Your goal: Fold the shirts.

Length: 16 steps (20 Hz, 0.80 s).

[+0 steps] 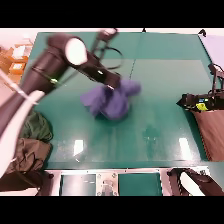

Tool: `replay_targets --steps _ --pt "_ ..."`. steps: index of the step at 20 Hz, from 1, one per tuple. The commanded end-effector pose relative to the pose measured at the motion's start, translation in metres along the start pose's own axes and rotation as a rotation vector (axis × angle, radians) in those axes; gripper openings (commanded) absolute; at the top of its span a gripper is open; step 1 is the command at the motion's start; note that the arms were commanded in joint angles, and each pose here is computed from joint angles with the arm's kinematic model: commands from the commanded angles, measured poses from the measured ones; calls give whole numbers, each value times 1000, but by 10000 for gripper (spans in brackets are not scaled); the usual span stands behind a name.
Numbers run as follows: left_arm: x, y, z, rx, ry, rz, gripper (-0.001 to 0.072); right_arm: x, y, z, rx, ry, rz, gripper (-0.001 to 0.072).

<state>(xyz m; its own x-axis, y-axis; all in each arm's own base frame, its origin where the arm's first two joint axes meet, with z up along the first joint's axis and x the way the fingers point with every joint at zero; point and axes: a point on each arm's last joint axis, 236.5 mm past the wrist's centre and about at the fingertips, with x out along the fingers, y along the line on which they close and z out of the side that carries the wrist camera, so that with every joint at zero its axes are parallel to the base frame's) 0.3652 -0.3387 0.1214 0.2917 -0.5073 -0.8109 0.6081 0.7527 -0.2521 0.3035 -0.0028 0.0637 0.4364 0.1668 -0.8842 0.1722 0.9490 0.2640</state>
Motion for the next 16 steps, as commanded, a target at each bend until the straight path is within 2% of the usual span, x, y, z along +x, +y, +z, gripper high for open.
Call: replay_targets --steps 1,3,7,12,13,16 --pt "26 -52 -21 -73 104 -192 706 -3 -8 3 23 -10 -6 312" --pt "5 -23 -31 -96 181 -167 705 -1 -5 -1 30 13 9 411" --pt "-22 51 -72 -221 359 -113 704 31 15 -43 84 139 127 437" --pt "38 94 -151 -383 479 -99 705 85 51 -118 188 261 348 456" --pt "53 94 -163 -423 473 -109 705 95 58 -124 207 252 374 523" --pt "87 73 -163 -505 369 -244 705 121 67 -109 233 195 400 539"
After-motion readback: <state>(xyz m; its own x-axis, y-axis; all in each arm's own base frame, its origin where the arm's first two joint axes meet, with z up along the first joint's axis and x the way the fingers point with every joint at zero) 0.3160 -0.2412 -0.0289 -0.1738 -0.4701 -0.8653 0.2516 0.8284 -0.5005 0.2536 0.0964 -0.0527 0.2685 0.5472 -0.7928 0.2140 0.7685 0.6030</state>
